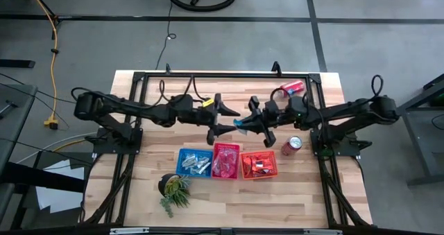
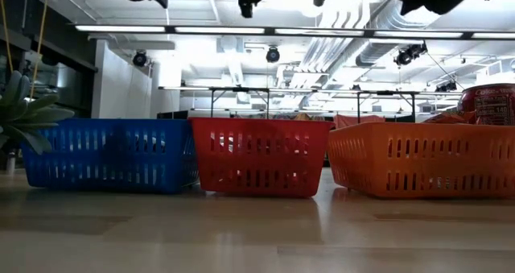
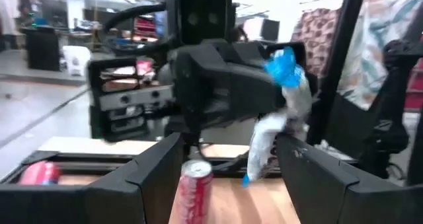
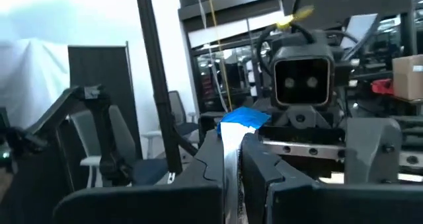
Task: Sort candy
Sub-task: Put the white candy pack into the blue bin
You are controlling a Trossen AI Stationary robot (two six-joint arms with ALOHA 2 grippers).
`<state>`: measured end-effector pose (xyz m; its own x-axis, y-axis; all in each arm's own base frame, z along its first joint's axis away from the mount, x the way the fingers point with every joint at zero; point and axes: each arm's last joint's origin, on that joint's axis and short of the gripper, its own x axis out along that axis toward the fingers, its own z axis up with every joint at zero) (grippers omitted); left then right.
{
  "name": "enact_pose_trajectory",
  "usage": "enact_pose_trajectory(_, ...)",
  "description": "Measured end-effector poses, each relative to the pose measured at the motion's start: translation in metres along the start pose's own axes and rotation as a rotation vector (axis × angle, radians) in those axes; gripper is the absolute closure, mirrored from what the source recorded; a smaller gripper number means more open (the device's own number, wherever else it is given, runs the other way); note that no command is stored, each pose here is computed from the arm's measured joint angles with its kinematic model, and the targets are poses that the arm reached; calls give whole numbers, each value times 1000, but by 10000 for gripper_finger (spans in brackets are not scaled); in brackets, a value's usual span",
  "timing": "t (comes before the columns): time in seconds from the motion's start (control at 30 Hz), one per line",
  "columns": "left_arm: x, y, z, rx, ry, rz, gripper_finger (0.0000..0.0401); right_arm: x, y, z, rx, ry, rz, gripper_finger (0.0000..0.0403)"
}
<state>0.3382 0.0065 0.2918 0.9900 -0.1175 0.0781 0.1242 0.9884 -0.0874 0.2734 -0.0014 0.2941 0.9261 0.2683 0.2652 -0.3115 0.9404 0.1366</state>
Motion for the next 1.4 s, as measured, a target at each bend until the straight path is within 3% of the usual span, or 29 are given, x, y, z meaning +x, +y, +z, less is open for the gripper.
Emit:
enact_pose_trajectory(0.57,-5,-9,10,-101,34,-144,169,2,-4,3,-60,20,-46,400)
enact_pose_trajectory(0.8,-22,-12,32,-11,16,-106,169,1,-9,14,-87,-6,-98,400)
enact_pose_trajectory(1.13,-21,-10,28,4,36,-49,169,17,-10,34,-181,119,-94,400)
enact_pose_trajectory(1.4,-21,-10,33,55,-20,-45,169,17,-10,37,-190,92,-113,400)
